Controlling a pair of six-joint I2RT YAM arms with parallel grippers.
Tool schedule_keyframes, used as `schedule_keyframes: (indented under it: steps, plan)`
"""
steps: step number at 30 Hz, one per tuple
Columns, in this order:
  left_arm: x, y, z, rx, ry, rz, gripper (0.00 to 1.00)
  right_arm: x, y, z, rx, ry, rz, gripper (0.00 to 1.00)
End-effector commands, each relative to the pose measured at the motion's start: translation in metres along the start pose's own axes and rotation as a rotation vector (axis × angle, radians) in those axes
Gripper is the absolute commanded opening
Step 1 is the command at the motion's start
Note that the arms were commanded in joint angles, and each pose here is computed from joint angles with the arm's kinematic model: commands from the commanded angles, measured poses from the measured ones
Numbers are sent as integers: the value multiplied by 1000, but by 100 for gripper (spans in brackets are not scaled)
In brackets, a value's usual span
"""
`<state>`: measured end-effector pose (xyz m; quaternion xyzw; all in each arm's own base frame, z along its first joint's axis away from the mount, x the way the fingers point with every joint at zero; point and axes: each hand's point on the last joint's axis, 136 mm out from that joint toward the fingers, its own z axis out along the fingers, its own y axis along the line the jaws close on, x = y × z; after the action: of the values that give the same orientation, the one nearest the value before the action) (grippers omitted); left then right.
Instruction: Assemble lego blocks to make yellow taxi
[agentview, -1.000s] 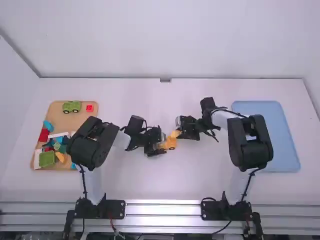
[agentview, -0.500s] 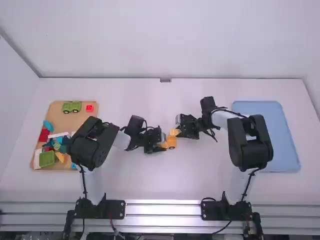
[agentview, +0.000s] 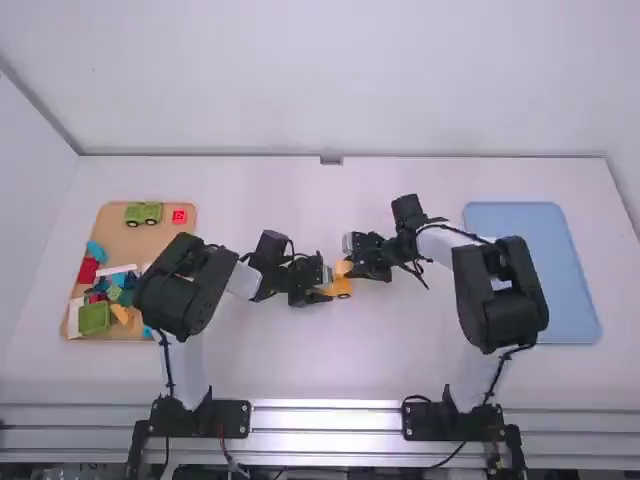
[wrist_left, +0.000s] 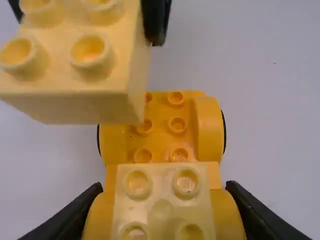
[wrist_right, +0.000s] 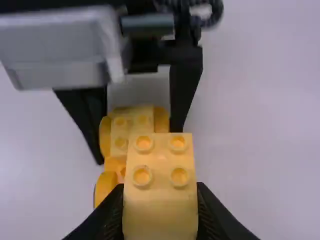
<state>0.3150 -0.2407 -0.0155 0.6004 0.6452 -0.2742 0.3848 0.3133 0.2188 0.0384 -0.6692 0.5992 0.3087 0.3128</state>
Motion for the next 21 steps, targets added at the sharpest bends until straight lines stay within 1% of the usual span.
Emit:
schedule_keyframes:
  steps: [1, 3, 6, 10, 14, 21]
  plan:
    - [6, 2, 2, -5, 21, 1, 35, -13, -1, -7, 71, 38, -29, 18]
    - [6, 2, 2, -4, 19, 1, 34, -10, -3, -6, 124, 57, -23, 17]
    - [0, -1, 1, 20, -16, -1, 35, -5, 2, -4, 145, 28, -1, 16]
    - [-1, -5, 0, 39, -33, -9, 35, 1, 19, -5, 102, -40, 20, 16]
    - [0, -14, 1, 73, -28, 43, 34, 3, 28, -5, 76, -72, 3, 17]
    - [1, -16, -1, 84, -37, 35, 34, 4, 41, 4, 42, -63, 0, 16]
